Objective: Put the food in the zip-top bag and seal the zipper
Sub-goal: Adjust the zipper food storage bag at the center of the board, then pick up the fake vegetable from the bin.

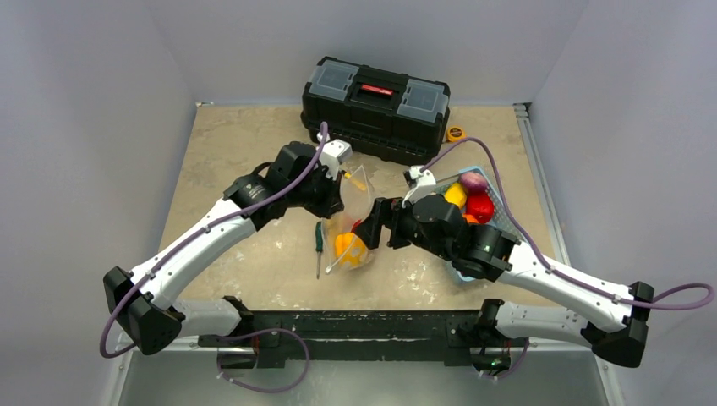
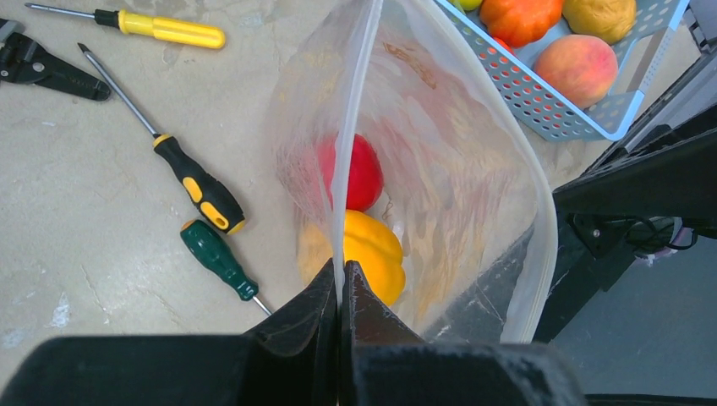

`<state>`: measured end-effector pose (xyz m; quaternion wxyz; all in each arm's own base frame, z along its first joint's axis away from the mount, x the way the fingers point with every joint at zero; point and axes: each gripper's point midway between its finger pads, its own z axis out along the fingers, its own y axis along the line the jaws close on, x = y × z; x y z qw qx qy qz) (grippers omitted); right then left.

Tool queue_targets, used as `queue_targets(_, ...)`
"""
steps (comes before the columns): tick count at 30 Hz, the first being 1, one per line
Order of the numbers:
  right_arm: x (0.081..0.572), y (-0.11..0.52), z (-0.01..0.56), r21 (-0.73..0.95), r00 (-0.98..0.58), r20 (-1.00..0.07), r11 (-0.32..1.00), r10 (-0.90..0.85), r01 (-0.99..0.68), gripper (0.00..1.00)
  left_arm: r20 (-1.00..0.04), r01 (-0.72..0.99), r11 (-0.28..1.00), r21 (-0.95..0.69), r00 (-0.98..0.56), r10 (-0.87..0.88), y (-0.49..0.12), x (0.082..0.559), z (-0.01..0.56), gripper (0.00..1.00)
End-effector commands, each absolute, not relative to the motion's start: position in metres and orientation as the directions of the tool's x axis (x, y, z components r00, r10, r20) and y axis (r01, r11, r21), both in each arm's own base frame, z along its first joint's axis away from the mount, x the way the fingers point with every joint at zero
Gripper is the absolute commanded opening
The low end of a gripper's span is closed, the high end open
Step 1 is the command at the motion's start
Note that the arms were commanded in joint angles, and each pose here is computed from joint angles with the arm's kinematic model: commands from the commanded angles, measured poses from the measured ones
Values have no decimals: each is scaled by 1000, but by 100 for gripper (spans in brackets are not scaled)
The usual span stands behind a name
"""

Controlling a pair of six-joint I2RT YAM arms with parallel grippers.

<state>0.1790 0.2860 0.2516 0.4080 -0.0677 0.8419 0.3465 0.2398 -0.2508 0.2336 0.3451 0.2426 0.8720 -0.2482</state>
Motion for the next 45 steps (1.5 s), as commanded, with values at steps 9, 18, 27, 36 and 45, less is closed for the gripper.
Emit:
queue_targets(9, 183, 241, 319, 519, -520, -806, 761, 284, -389, 99, -725, 585, 765, -270, -646, 238, -255, 247, 244, 0)
queue_targets(18, 193, 197, 316, 481, -430, -836, 833, 342, -273, 99, -708, 580, 769, -269, -660, 250, -257, 248, 238, 0)
queue_targets(27, 201, 151, 296, 499, -314, -840, 857, 442, -129, 99, -692, 577, 770, -272, -674, 260, -259, 249, 233, 0)
queue_targets(36, 231, 141, 239, 392, -390, -845, 920, 366, 14, 98, -682, 577, 768, -278, -681, 265, -260, 248, 230, 0)
queue_targets(45, 278, 122, 210, 386, -511, -784, 922, 352, 43, 99, -687, 577, 769, -274, -677, 263, -260, 249, 232, 0)
